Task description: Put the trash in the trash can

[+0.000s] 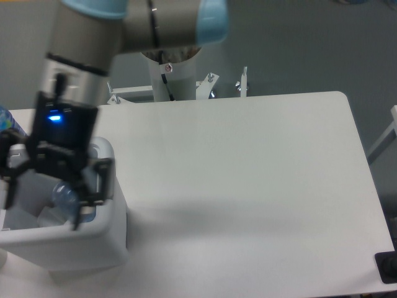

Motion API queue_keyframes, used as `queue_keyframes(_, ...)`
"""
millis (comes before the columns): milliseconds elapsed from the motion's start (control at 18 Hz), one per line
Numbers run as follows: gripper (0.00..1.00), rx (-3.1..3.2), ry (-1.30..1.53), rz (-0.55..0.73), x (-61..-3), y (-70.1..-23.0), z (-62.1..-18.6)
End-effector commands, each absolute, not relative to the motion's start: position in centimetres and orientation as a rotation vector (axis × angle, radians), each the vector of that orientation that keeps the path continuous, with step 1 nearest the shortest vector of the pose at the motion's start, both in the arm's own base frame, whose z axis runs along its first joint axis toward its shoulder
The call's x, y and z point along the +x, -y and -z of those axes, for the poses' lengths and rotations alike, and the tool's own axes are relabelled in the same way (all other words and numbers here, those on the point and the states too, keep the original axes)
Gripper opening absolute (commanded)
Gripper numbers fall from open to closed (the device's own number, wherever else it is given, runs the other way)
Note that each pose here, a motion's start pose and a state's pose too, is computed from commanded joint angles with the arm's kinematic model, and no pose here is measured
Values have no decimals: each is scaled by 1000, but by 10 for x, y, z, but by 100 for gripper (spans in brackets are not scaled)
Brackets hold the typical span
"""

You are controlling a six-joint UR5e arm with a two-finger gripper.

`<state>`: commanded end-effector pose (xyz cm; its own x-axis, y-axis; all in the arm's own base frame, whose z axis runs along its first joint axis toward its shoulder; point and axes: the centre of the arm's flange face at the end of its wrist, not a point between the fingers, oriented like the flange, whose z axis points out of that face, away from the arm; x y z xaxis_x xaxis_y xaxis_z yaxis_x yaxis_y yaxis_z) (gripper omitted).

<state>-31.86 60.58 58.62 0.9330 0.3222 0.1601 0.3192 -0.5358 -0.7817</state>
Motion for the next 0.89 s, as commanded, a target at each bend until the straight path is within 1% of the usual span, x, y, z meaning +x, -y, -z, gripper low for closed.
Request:
queue_keyframes(167, 100, -2180, 605, -159, -377, -571, -582)
queue_keyframes(278, 100, -2198, 654, -289, -397, -555, -583)
queue_keyframes(444, 100, -2319, 636, -591, -420, -521, -579)
queue_keyframes(500, 100, -2384, 612, -652, -421, -513, -572)
queue_keyframes(556, 100, -2448, 565, -699, -423, -507, -565)
queue_keyframes(667, 100, -2577, 467, -732, -433, -497, -547)
queue_keyframes(778, 100, -2684, 364, -774, -433, -487, -543)
queue_keyframes(889, 100, -2719, 359, -817, -440, -475, -541)
